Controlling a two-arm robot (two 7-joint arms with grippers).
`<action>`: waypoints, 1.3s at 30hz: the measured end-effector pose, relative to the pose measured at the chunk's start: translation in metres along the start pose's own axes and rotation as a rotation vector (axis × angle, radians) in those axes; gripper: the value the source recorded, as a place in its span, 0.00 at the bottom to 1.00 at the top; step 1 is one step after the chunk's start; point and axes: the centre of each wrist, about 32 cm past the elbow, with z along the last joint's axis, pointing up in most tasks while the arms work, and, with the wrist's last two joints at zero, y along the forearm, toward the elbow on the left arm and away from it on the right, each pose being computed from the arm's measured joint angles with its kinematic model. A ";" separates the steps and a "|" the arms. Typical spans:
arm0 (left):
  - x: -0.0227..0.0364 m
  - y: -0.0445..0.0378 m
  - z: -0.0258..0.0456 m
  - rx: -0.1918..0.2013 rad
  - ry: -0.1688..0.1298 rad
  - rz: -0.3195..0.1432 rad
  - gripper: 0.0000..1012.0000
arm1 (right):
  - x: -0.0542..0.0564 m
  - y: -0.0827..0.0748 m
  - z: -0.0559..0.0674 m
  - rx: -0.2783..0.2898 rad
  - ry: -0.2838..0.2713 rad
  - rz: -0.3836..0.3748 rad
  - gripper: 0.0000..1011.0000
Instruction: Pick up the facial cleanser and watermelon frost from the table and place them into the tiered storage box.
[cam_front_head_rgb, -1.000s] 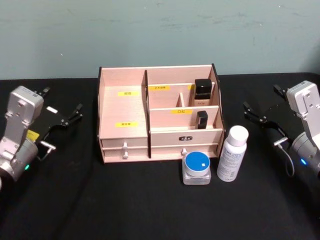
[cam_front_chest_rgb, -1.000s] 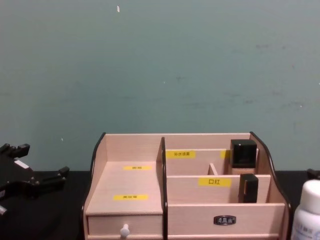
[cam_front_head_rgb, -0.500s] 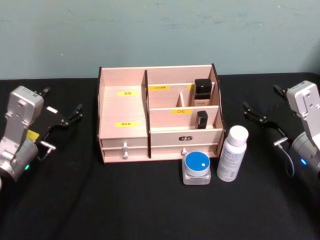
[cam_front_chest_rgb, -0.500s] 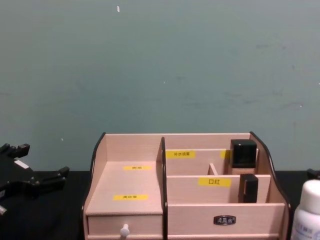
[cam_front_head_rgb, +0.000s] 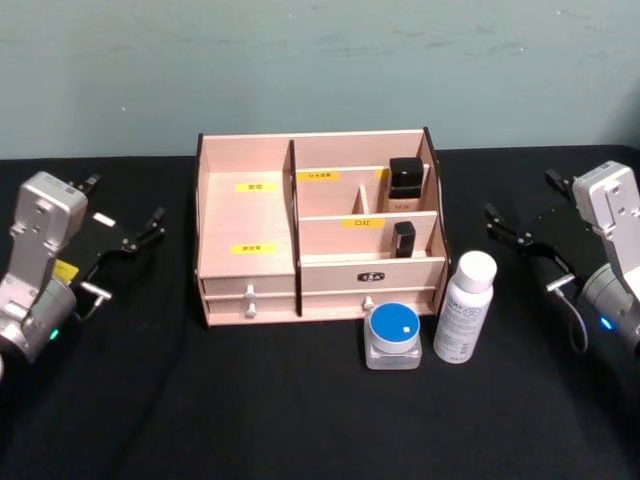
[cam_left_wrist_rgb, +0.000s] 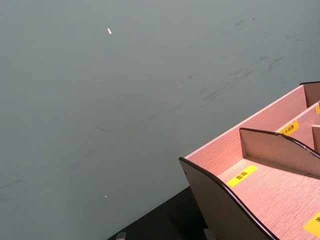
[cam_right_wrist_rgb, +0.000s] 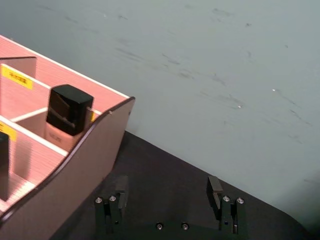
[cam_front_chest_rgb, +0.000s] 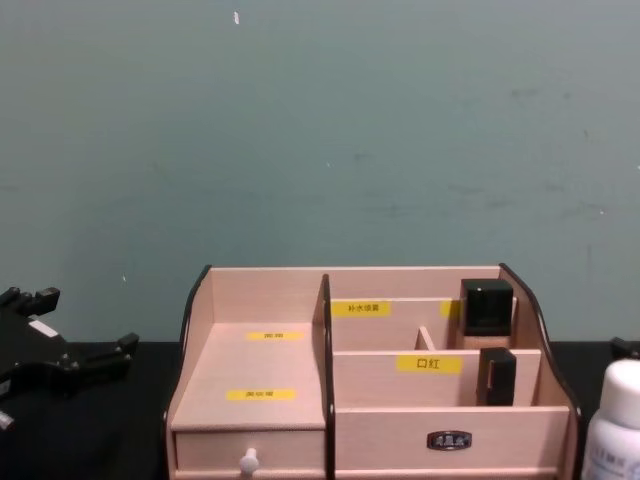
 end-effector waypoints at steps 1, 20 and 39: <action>0.0000 0.0000 0.0000 0.000 0.000 0.000 0.99 | 0.000 0.000 0.000 0.003 0.002 0.004 0.99; 0.0000 0.0000 0.0000 0.000 0.000 0.000 0.99 | 0.011 -0.057 0.051 0.140 0.034 0.039 0.99; 0.0000 0.0000 0.0000 0.000 0.000 0.000 0.99 | -0.004 -0.110 0.065 0.125 0.224 0.208 0.99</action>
